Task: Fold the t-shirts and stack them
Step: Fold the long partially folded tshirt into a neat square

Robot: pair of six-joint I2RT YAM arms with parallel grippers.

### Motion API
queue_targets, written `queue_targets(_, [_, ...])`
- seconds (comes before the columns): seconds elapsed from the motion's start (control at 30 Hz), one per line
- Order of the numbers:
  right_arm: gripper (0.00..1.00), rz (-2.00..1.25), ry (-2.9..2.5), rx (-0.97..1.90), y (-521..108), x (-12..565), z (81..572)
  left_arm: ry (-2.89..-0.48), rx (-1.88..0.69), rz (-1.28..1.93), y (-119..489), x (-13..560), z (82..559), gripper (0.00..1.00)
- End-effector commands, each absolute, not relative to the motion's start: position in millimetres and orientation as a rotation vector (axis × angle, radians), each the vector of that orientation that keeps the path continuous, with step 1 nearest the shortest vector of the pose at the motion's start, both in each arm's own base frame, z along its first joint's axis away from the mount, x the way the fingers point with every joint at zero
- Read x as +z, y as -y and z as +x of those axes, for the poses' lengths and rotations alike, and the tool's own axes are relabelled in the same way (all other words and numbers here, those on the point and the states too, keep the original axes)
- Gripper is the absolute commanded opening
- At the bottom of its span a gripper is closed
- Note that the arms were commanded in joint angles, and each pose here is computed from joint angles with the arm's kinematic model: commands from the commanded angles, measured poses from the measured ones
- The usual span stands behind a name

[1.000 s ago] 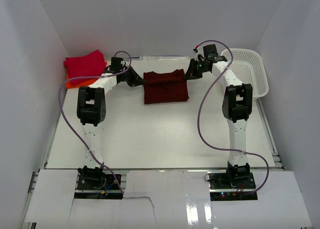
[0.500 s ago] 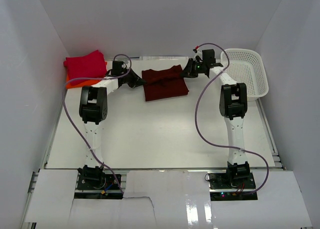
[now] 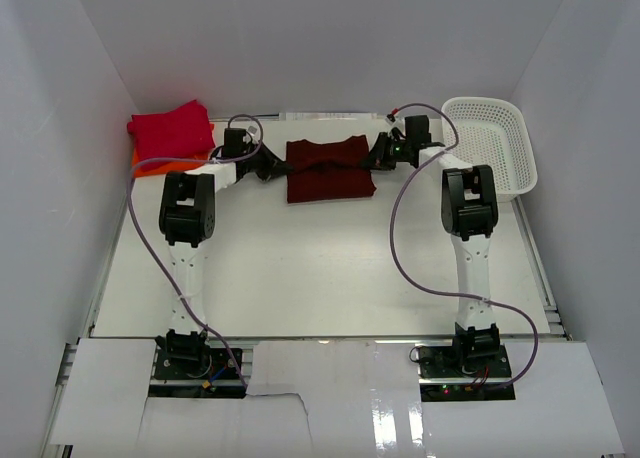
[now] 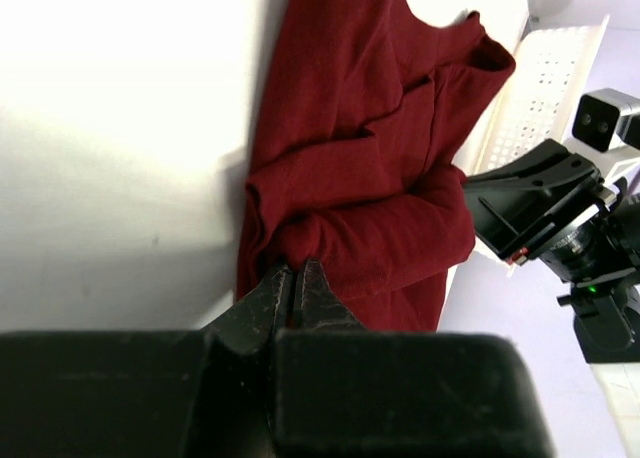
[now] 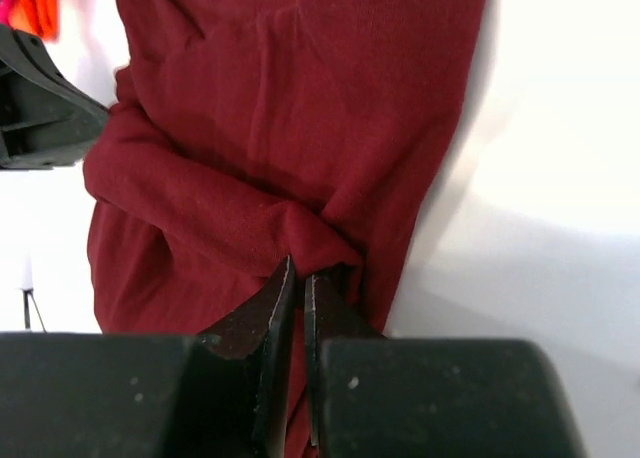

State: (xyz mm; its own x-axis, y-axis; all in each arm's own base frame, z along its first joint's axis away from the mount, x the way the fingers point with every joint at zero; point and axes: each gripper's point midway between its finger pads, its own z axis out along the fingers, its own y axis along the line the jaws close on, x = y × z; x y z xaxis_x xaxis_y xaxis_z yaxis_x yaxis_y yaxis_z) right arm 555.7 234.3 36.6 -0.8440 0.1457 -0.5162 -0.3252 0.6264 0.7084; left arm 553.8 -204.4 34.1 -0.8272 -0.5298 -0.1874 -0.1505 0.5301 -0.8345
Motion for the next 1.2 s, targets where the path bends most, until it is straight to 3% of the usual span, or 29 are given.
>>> queue_targets(0.0, [0.08, -0.141, -2.468, 1.051, -228, 7, 513, -2.504, -1.066, -0.596, 195, -1, 516, 0.04])
queue_targets(0.4, [0.08, -0.214, -2.636, 0.952, -225, 5, 394, -2.713, -0.99, -0.465, 226, -18, 378, 0.0])
queue_targets(0.73, [0.08, -0.232, -2.643, 0.897, -210, 32, 296, -2.694, -1.013, -0.468, 209, 14, 286, 0.0])
queue_targets(0.9, [0.08, -0.203, -2.678, 0.868, -193, 27, 253, -2.638, -0.988, -0.428, 198, 47, 270, 0.0])
queue_targets(1.17, [0.08, -0.238, -2.631, 0.88, -198, 47, 243, -2.613, -0.984, -0.407, 196, 64, 269, 0.0])
